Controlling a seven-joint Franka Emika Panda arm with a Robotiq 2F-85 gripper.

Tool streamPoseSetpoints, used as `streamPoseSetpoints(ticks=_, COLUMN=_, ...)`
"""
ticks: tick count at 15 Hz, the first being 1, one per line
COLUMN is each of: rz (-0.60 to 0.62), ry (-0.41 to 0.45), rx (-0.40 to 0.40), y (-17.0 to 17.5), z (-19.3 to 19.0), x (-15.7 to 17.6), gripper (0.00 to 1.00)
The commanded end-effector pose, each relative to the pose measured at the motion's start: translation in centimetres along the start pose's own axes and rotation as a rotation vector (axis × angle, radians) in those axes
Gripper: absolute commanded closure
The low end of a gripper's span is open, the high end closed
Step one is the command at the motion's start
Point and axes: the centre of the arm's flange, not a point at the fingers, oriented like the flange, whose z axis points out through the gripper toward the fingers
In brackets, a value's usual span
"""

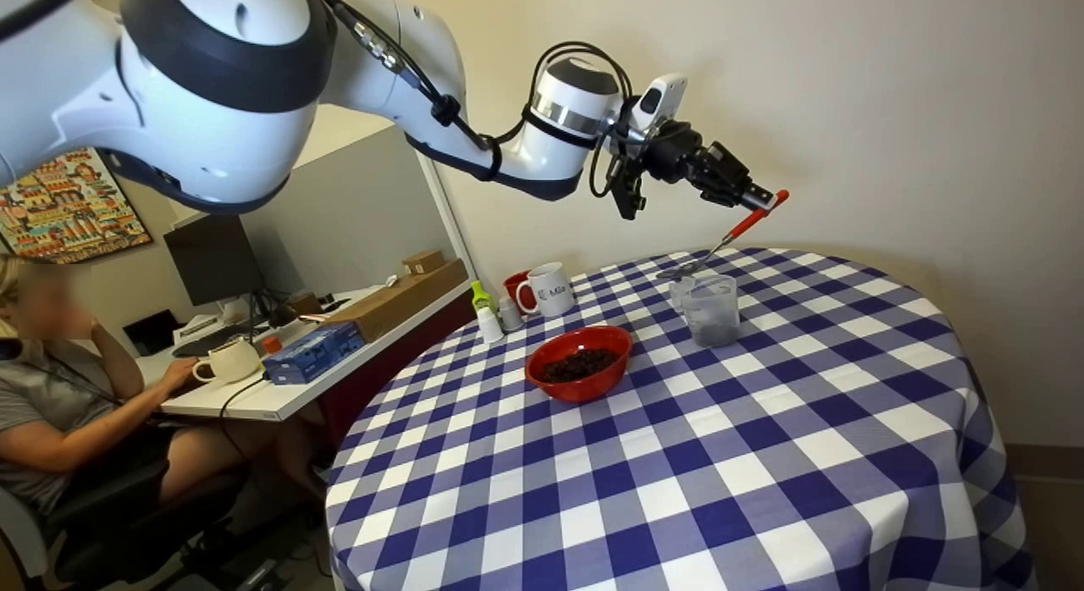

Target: Use the spoon to place contents from the red bowl into the clear jug.

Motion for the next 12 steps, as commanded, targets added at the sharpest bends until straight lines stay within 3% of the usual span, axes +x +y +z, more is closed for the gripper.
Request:
streamPoseSetpoints(ticks=1, rz=-0.018, ry=-0.037, rx=-0.002, y=-2.7, z=-0.7, x=2.4, gripper=0.95)
streamPoseSetpoints(ticks=8, rz=0.017, ry=-0.036, rx=0.004, y=-2.3, z=-0.4, x=3.6, gripper=0.95)
streamPoseSetpoints(ticks=12, rz=0.062, ry=-0.039, rx=0.058, y=-0.1, z=-1.0, x=3.8, gripper=0.95)
